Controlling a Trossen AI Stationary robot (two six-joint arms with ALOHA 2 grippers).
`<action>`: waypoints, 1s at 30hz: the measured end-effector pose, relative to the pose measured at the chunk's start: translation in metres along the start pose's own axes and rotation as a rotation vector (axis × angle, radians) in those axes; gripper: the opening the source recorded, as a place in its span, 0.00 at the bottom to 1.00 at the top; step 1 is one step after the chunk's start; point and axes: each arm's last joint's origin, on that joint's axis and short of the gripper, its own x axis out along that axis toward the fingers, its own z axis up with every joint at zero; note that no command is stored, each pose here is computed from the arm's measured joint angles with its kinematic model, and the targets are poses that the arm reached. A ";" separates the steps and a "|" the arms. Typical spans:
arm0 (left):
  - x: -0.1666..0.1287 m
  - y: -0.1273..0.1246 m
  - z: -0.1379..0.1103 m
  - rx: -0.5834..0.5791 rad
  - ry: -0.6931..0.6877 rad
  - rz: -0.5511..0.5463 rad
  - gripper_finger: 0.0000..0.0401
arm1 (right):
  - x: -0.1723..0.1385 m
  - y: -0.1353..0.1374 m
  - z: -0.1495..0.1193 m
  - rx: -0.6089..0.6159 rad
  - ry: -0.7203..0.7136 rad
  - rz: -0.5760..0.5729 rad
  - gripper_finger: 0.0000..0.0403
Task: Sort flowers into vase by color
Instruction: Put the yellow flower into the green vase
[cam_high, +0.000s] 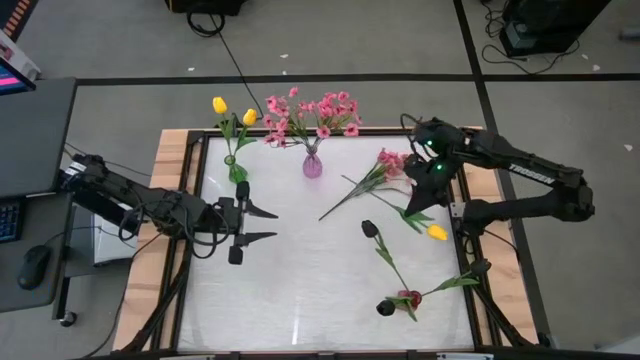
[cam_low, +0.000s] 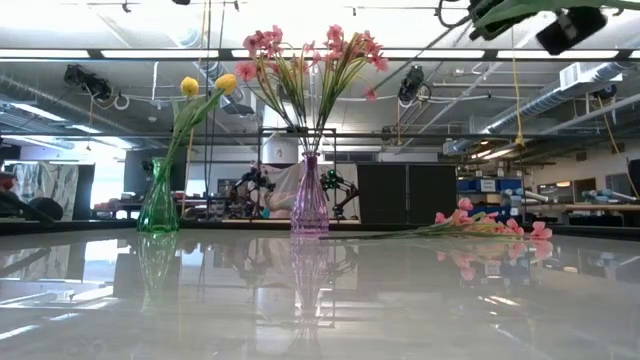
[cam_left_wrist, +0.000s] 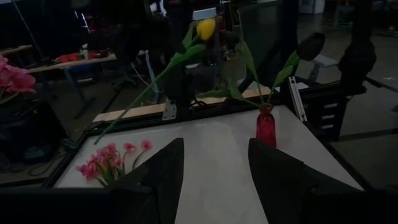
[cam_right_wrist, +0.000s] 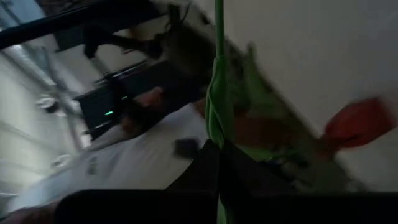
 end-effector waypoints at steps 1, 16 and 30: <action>0.000 0.000 0.000 0.002 0.000 0.000 0.46 | -0.001 0.001 -0.002 0.022 0.015 0.018 0.04; -0.002 0.003 0.019 0.211 -0.177 0.079 0.46 | 0.010 0.060 0.007 0.010 -0.015 0.300 0.04; -0.003 0.008 0.020 0.501 -0.124 0.237 0.46 | 0.056 0.077 0.016 0.171 -0.053 0.365 0.04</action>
